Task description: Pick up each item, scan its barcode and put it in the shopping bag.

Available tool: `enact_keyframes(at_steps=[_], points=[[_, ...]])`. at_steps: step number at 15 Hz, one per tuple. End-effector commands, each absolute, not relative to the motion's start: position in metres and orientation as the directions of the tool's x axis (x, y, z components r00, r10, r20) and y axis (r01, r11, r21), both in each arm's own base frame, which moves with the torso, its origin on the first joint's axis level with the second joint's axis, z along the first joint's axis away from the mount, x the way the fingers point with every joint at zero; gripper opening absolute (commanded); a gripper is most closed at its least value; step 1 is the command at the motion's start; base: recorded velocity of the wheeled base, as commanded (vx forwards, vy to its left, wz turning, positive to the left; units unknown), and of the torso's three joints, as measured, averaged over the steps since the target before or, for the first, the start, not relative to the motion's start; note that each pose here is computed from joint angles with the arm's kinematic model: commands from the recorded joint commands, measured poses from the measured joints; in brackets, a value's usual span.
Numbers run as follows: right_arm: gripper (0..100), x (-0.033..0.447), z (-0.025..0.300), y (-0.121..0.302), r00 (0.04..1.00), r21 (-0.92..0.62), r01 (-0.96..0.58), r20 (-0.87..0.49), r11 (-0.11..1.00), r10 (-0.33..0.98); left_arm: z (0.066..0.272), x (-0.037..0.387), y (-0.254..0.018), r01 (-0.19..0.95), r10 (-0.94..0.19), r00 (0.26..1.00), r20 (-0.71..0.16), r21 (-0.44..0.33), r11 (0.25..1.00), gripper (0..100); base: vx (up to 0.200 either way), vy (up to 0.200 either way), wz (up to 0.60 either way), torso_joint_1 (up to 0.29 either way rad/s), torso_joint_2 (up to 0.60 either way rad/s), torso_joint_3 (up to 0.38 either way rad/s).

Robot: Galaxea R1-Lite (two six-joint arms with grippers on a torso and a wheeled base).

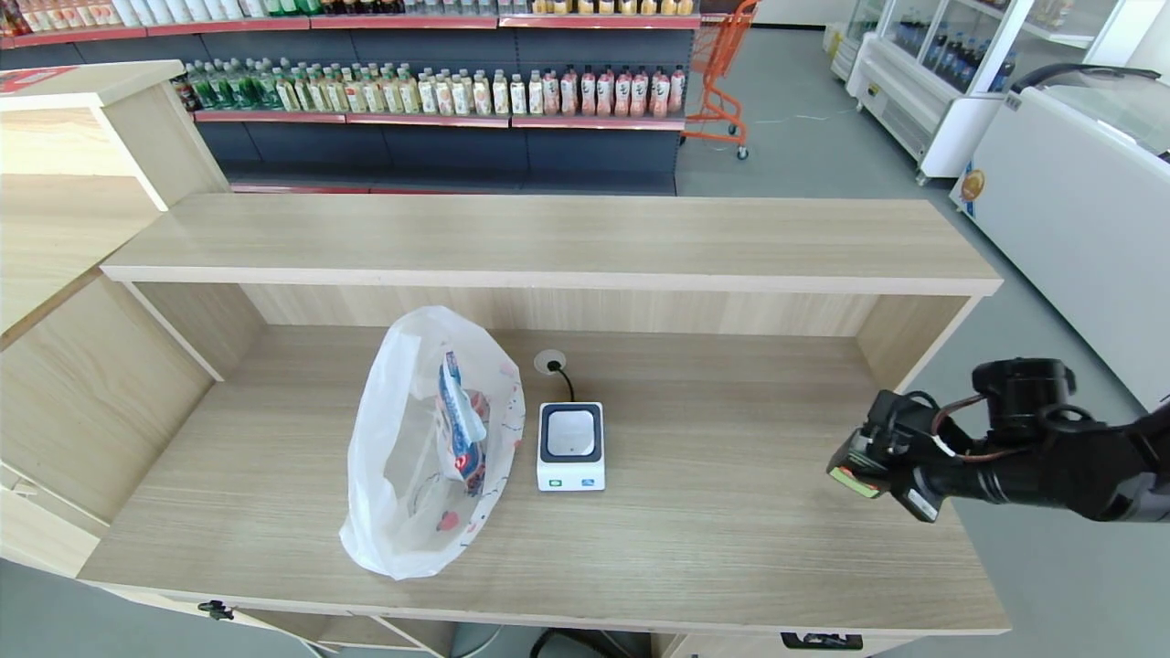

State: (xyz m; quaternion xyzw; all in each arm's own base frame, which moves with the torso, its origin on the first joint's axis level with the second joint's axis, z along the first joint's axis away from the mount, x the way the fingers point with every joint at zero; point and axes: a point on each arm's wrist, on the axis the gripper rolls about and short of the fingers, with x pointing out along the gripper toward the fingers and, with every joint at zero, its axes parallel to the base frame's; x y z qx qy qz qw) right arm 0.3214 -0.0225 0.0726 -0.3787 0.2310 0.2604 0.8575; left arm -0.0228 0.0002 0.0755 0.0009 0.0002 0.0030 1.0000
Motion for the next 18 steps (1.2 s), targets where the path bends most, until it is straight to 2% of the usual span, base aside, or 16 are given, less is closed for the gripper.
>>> enact_keyframes(at_steps=[1, 2, 3, 4, 5, 6, 7, 8, 10, 11, 13, 15, 18], points=[[0, 0.244, 0.106, -0.052, 0.881, -0.709, -0.450, -0.450, 0.543, 0.143, 0.076, -0.023, 0.000, -0.008, 0.008, 1.000, -0.002, 0.002, 1.000, 100, 0.000, 0.000, 0.00, 0.000, 0.00, 0.000], [0, 0.227, 0.112, -0.049, 0.899, -0.765, -0.434, -0.400, 0.477, 0.176, 0.076, -0.023, 0.000, -0.008, 0.008, 1.000, -0.002, 0.002, 1.000, 100, 0.000, 0.000, 0.00, 0.000, 0.00, 0.000], [0, 0.225, 0.120, -0.045, 0.887, -0.814, -0.447, -0.348, 0.371, 0.304, 0.076, -0.023, 0.000, -0.006, 0.006, 1.000, -0.002, 0.002, 1.000, 100, 0.000, 0.000, 0.00, 0.000, 0.00, 0.000], [0, 0.228, 0.125, -0.033, 0.827, -0.871, -0.441, -0.299, 0.218, 0.477, 0.076, -0.023, 0.000, -0.006, 0.006, 1.000, -0.002, 0.002, 1.000, 100, 0.000, 0.000, 0.00, 0.000, 0.00, 0.000], [0, 0.228, 0.126, -0.031, 0.817, -0.879, -0.435, -0.294, 0.195, 0.496, 0.076, -0.023, 0.000, -0.006, 0.006, 1.000, -0.002, 0.002, 1.000, 100, 0.000, 0.000, 0.00, 0.000, 0.00, 0.000], [0, 0.229, 0.124, -0.010, 0.706, -0.946, -0.322, -0.272, -0.047, 0.654, 0.076, -0.023, 0.000, -0.006, 0.006, 1.000, -0.002, 0.002, 1.000, 100, 0.000, 0.000, 0.00, 0.000, 0.00, 0.000], [0, 0.228, 0.120, 0.010, 0.608, -0.961, -0.202, -0.275, -0.191, 0.745, 0.076, -0.023, 0.000, -0.006, 0.006, 1.000, -0.002, 0.002, 1.000, 100, 0.000, 0.000, 0.00, 0.000, 0.00, 0.000], [0, 0.223, 0.111, 0.031, 0.509, -0.947, -0.155, -0.320, -0.281, 0.799, 0.076, -0.023, 0.000, -0.008, 0.008, 1.000, -0.002, 0.002, 1.000, 100, 0.000, 0.000, 0.00, 0.000, 0.00, 0.000], [0, 0.208, 0.096, 0.053, 0.373, -0.901, -0.042, -0.414, -0.431, 0.830, 0.076, -0.023, 0.000, -0.008, 0.008, 1.000, -0.002, 0.002, 1.000, 100, 0.000, 0.000, 0.00, 0.000, 0.00, 0.000], [0, 0.202, 0.094, 0.061, 0.316, -0.877, 0.053, -0.439, -0.478, 0.841, 0.076, -0.023, 0.000, -0.008, 0.008, 1.000, -0.002, 0.002, 1.000, 100, 0.000, 0.000, 0.00, 0.000, 0.00, 0.000], [0, 0.196, 0.088, 0.082, 0.205, -0.847, 0.179, -0.465, -0.500, 0.861, 0.076, -0.023, 0.000, -0.006, 0.006, 1.000, -0.002, 0.002, 1.000, 100, 0.000, 0.000, 0.00, 0.000, 0.00, 0.000], [0, 0.195, 0.088, 0.107, 0.113, -0.829, 0.304, -0.458, -0.470, 0.882, 0.076, -0.023, 0.000, -0.006, 0.006, 1.000, -0.002, 0.002, 1.000, 100, 0.000, 0.000, 0.00, 0.000, 0.00, 0.000], [0, 0.196, 0.087, 0.131, 0.024, -0.836, 0.391, -0.409, -0.385, 0.912, 0.076, -0.023, 0.000, -0.008, 0.008, 1.000, -0.002, 0.002, 1.000, 100, 0.000, 0.000, 0.00, 0.000, 0.00, 0.000]])
